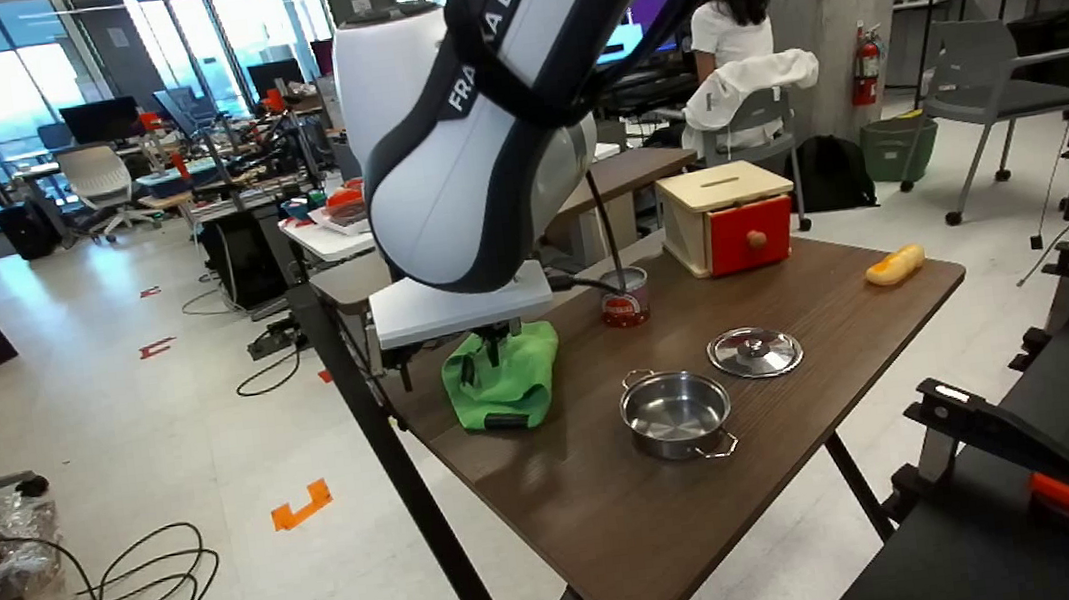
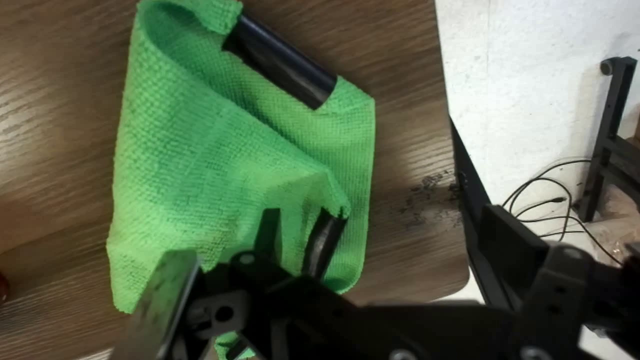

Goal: Move the green cloth to the right

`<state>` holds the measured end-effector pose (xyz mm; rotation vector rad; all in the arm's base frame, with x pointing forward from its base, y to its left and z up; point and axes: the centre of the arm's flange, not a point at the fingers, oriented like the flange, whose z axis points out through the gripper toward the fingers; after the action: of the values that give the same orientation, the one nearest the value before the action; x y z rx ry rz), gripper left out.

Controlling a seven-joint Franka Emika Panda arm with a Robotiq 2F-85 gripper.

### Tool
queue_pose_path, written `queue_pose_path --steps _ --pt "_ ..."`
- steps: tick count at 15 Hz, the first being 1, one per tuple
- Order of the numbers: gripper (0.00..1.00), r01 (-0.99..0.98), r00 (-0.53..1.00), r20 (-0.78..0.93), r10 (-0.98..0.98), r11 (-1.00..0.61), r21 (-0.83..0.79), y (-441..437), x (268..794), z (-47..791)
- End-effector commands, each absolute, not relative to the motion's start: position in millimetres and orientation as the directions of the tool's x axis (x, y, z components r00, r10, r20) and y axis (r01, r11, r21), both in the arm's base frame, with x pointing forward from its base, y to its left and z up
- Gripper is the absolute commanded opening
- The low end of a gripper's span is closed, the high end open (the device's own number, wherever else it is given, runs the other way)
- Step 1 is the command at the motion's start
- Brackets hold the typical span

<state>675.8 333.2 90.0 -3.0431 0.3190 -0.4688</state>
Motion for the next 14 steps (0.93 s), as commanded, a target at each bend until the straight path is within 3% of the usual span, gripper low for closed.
queue_pose_path --steps 1,5,6,8,14 --pt "1.00 -0.221 0.933 0.280 -0.225 -0.974 -0.046 332.9 691.7 79.0" --pt "1.00 -0.222 0.939 0.264 -0.220 -0.975 -0.023 334.6 693.1 66.7" --pt "0.75 -0.223 0.939 0.263 -0.221 -0.975 -0.021 336.0 695.1 64.5" --pt "0.67 -0.220 0.941 0.262 -0.215 -0.975 -0.014 335.8 696.3 62.6" --pt "0.20 -0.234 0.939 0.258 -0.227 -0.972 -0.005 328.7 705.0 61.9"
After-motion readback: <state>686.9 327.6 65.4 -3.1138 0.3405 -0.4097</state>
